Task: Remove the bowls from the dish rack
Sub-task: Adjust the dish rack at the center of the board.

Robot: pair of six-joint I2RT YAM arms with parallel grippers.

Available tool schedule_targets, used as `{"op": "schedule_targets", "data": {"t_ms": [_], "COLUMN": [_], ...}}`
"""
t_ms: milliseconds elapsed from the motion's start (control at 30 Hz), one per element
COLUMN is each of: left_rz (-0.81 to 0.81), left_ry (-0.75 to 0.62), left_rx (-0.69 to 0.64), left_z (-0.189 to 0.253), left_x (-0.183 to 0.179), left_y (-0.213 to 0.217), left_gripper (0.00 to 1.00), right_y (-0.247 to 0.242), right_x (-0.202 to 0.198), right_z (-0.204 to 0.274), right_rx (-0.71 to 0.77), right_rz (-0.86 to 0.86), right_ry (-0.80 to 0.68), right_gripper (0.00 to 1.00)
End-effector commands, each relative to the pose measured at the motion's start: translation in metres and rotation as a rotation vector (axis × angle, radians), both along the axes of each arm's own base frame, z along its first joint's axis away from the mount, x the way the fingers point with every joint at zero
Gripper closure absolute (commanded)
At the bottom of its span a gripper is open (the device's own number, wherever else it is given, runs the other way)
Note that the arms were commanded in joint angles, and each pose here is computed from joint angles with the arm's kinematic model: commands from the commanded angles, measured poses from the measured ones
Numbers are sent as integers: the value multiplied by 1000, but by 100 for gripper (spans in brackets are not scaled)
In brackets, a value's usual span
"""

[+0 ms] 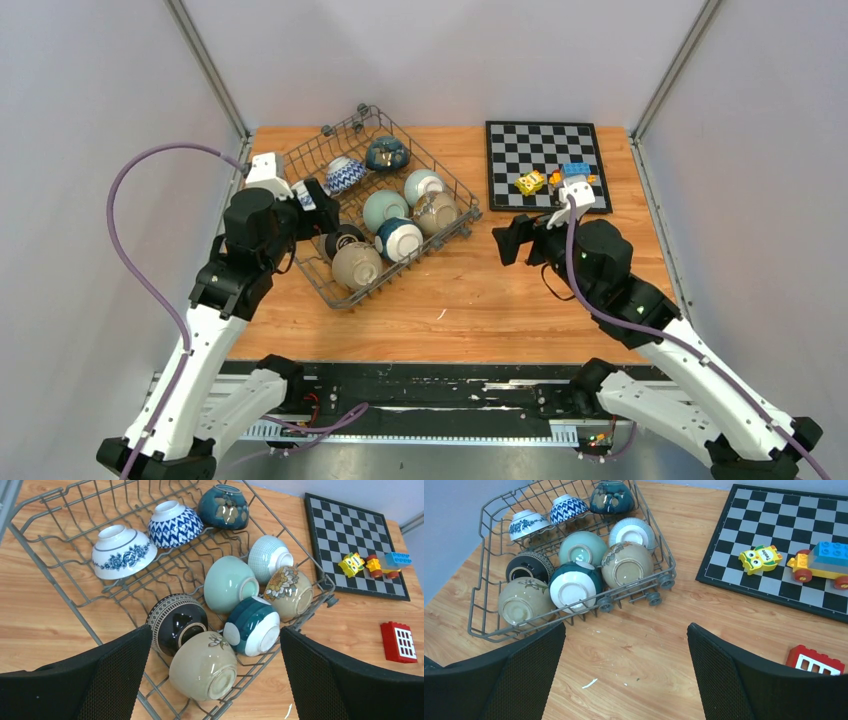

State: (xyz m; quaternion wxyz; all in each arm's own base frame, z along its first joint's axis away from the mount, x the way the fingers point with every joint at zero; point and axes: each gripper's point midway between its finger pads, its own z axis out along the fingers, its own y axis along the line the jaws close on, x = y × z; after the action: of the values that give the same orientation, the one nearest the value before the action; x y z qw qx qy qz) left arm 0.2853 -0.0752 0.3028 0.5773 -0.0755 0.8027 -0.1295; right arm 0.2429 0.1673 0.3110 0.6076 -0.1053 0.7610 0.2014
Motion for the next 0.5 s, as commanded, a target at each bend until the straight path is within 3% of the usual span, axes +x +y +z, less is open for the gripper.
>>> {"op": "schedule_targets", "data": {"t_ms": [0,233,467], "left_rz": [25,-23,-43], "left_ry": [-27,-53,-29], "left_rx": [-13,12,-14], "left_z": [-1,-8,-10], "left_x": [-5,-12,-30], "left_y": [5,2,2], "left_gripper": [0,0,0], "right_y": [-6,9,37], "right_x": [0,0,3], "right_z": [11,-5,-26], "right_rx": [84,-3,106], "right_rz": [-25,26,94], "right_ry": [-69,76,174], "right_gripper": [4,1,3]}}
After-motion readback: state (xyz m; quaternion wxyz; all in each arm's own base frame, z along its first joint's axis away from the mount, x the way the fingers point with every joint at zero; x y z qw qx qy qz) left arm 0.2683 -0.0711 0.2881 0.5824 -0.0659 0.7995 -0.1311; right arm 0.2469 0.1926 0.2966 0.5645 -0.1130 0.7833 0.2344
